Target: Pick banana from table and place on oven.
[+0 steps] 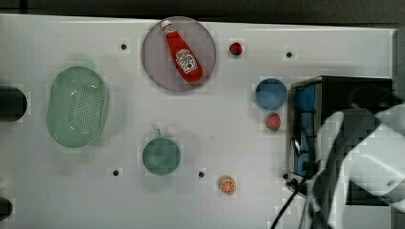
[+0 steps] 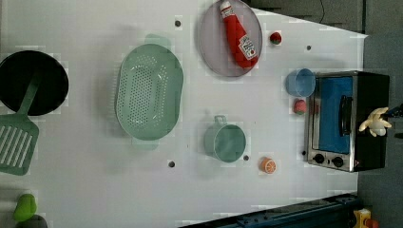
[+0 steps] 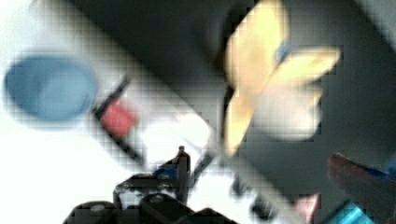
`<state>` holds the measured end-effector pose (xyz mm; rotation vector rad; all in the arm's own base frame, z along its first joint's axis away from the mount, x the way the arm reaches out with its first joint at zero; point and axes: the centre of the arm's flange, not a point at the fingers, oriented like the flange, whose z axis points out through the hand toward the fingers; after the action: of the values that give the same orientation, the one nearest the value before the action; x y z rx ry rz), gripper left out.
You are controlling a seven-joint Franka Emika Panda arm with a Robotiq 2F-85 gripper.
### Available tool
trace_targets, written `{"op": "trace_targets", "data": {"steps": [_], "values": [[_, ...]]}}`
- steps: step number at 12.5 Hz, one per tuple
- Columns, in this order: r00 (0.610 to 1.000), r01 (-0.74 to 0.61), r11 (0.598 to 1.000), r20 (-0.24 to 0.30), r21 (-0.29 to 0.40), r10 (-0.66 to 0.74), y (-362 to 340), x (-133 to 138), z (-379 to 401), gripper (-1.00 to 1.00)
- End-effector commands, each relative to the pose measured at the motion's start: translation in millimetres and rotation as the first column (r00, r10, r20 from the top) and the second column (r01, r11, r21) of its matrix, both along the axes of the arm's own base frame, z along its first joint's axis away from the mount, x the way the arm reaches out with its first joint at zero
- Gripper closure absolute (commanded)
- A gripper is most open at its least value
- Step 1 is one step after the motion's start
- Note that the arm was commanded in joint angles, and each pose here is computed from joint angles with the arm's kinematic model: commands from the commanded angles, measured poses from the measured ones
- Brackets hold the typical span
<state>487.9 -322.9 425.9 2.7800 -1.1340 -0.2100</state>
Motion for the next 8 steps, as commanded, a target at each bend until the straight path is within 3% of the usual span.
{"op": "trace_targets", "data": {"steps": [1,4,6,8], "values": [[0.971,-0.231,0.971,0.080,0.058,0.226,144,53,94,-1.00],[0.973,-0.086,0.996,0.214,0.021,0.080,251,64,160,-1.00],[0.970,-0.002,1.000,0.241,0.029,-0.005,306,56,177,-1.00],[0.974,0.026,0.999,0.222,0.030,-0.032,329,44,184,-1.00]]}}
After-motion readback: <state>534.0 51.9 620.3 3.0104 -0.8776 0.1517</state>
